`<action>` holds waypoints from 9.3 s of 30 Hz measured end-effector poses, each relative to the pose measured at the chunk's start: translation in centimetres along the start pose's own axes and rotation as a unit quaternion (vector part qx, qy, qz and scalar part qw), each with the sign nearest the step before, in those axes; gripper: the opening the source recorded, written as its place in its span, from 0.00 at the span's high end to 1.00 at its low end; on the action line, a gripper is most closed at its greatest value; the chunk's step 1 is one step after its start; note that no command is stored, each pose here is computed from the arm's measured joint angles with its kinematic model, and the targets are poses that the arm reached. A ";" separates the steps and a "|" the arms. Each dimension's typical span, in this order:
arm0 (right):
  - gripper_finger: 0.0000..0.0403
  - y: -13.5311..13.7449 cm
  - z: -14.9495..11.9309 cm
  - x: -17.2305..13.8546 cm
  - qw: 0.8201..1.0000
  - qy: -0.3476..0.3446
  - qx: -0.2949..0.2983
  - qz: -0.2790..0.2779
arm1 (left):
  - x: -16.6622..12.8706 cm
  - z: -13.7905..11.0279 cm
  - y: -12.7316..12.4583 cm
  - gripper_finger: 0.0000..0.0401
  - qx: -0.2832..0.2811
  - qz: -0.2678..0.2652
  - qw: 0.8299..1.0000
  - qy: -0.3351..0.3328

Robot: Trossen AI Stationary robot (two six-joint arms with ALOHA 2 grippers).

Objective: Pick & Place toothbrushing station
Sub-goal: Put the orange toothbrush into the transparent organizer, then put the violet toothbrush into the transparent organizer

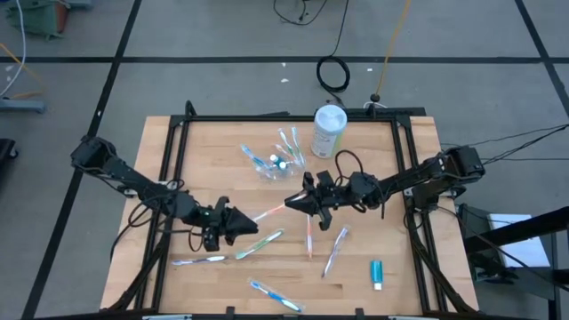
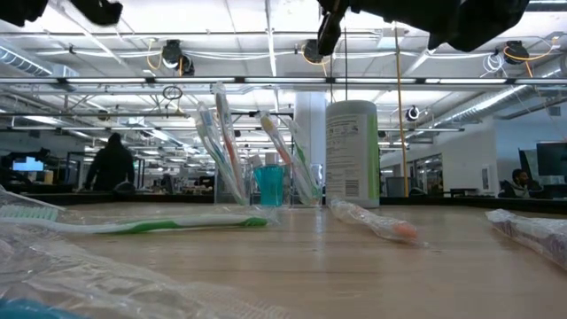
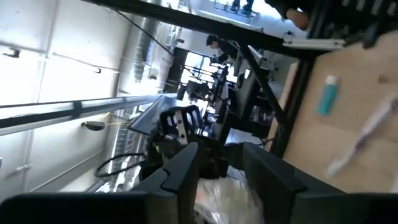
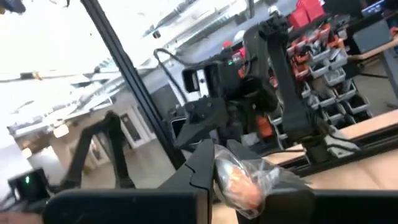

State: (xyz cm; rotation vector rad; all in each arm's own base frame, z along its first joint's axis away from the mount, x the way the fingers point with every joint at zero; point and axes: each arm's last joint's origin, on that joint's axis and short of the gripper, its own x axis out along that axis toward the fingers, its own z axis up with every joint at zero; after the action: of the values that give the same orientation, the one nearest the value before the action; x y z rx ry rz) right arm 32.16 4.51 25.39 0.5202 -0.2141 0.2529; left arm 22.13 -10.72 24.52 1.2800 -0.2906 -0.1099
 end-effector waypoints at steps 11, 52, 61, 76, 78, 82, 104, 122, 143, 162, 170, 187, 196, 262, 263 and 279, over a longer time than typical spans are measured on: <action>0.94 0.0 0.5 0.0 1.000 -0.020 0.009 0.008 | 0.3 -0.4 0.5 0.48 0.011 0.015 1.000 0.021; 0.83 -0.1 0.3 0.0 1.000 -0.003 -0.003 0.014 | 0.8 -3.3 1.3 0.77 0.006 -0.006 0.999 -0.054; 0.83 -0.1 0.3 0.0 1.000 -0.004 -0.003 0.014 | 0.8 -3.2 1.3 0.77 0.004 -0.006 0.999 -0.053; 0.79 -0.5 -0.4 0.0 0.999 0.033 -0.031 -0.007 | 0.8 -3.2 1.2 0.77 -0.034 -0.004 0.999 -0.027; 0.75 -0.5 -0.4 0.0 0.999 0.035 -0.034 -0.007 | 0.8 -3.0 1.1 0.77 -0.034 -0.006 0.999 -0.029; 0.67 -0.5 -0.4 0.0 0.998 0.032 -0.050 -0.007 | 0.8 -2.8 1.1 0.77 -0.035 -0.008 0.999 -0.035; 0.54 -1.6 0.6 -0.3 0.993 0.037 -0.111 -0.032 | 0.6 -3.0 0.8 0.78 -0.073 0.024 0.991 0.111; 0.55 -1.8 0.4 -0.4 0.989 0.050 -0.132 -0.037 | 0.3 -8.6 1.8 0.90 -0.265 0.110 0.925 0.250; 0.55 -1.8 0.4 -0.4 0.989 0.051 -0.134 -0.037 | -1.8 -14.9 2.1 0.98 -0.519 0.220 0.756 0.333; 0.55 -1.9 0.3 -0.4 0.989 0.055 -0.133 -0.039 | -3.2 -16.8 0.5 0.78 -0.529 0.159 0.719 0.421; 0.55 -1.9 0.2 -0.4 0.989 0.057 -0.133 -0.040 | -3.1 -16.5 0.5 0.71 -0.504 0.146 0.739 0.422; 0.55 -2.7 -1.2 -0.9 0.978 0.148 -0.122 -0.076 | -4.7 -14.3 1.6 0.43 -0.484 0.106 0.749 0.440; 0.55 -2.0 -2.0 -1.5 0.968 0.218 -0.109 -0.067 | -6.4 -11.9 3.0 0.43 -0.503 0.107 0.745 0.425; 0.65 -0.1 -10.9 -11.0 0.572 0.360 0.435 -0.594 | -6.6 -10.8 3.5 0.43 -0.519 0.109 0.749 0.397; 0.67 -0.1 -10.9 -11.0 0.575 0.365 0.431 -0.592 | -6.6 -10.8 3.5 0.43 -0.519 0.109 0.749 0.397; 0.98 -1.8 -10.2 -9.9 0.670 0.396 0.357 -0.517 | -6.6 -10.8 3.5 0.43 -0.519 0.110 0.749 0.397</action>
State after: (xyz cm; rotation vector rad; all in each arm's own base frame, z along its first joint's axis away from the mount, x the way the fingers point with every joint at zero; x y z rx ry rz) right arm 24.73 6.46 13.34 1.1721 1.0975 -0.6142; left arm 18.45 1.95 24.11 0.0826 0.3531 0.4351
